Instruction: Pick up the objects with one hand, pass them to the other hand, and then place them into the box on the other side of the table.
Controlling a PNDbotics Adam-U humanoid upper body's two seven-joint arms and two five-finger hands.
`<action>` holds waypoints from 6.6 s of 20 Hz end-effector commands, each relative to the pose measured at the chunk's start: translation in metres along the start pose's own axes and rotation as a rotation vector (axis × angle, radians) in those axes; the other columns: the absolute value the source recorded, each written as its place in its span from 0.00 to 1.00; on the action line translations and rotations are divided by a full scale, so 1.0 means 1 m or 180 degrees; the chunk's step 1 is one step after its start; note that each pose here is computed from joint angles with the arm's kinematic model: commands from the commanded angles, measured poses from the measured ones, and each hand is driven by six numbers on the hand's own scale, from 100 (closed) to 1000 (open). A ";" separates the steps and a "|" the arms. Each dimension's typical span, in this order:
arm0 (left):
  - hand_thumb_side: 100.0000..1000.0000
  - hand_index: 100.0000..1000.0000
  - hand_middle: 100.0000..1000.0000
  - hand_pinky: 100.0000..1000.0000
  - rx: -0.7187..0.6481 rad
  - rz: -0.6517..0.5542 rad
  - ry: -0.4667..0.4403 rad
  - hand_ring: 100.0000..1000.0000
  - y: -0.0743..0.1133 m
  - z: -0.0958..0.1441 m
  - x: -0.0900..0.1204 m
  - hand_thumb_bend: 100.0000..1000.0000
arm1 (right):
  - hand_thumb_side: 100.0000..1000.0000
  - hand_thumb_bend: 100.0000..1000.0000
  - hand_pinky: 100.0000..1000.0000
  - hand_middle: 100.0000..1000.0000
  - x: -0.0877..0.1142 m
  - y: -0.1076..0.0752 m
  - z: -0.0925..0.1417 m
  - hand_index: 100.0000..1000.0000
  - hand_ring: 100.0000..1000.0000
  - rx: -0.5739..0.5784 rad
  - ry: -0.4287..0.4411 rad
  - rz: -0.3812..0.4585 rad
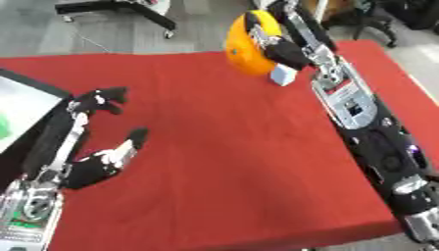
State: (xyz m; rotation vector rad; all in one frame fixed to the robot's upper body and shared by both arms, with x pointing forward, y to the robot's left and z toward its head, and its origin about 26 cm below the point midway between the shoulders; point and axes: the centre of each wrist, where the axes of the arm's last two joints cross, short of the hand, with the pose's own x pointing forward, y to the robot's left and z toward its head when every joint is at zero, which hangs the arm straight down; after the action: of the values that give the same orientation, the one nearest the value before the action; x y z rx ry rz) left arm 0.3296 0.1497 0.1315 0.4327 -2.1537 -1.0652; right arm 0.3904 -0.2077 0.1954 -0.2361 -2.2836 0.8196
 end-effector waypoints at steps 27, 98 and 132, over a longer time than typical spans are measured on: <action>0.44 0.92 0.75 0.78 0.1167 -0.0180 -0.0487 0.70 -0.041 -0.061 0.039 0.69 | 0.69 0.00 0.64 0.09 0.042 0.047 -0.011 0.15 0.34 0.0581 -0.0124 -0.1113; 0.60 0.75 0.62 0.77 -0.0844 -0.2914 0.2839 0.63 0.209 0.060 -0.139 0.33 | 1.00 0.06 0.80 0.67 -0.032 -0.062 0.082 0.83 0.61 0.0326 0.0586 0.0099; 0.75 0.81 0.61 0.75 0.1277 -0.0142 0.0367 0.57 0.170 0.043 -0.008 0.38 | 1.00 0.14 0.81 0.78 -0.119 -0.134 0.120 0.88 0.70 0.0243 0.1880 0.0817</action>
State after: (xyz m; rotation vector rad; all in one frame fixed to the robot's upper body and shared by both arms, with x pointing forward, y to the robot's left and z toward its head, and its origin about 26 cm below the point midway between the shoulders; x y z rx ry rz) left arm 0.3136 0.2905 0.2345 0.7745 -2.1686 -0.6528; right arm 0.4072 -0.3934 0.1359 -0.5550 -1.7357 0.8076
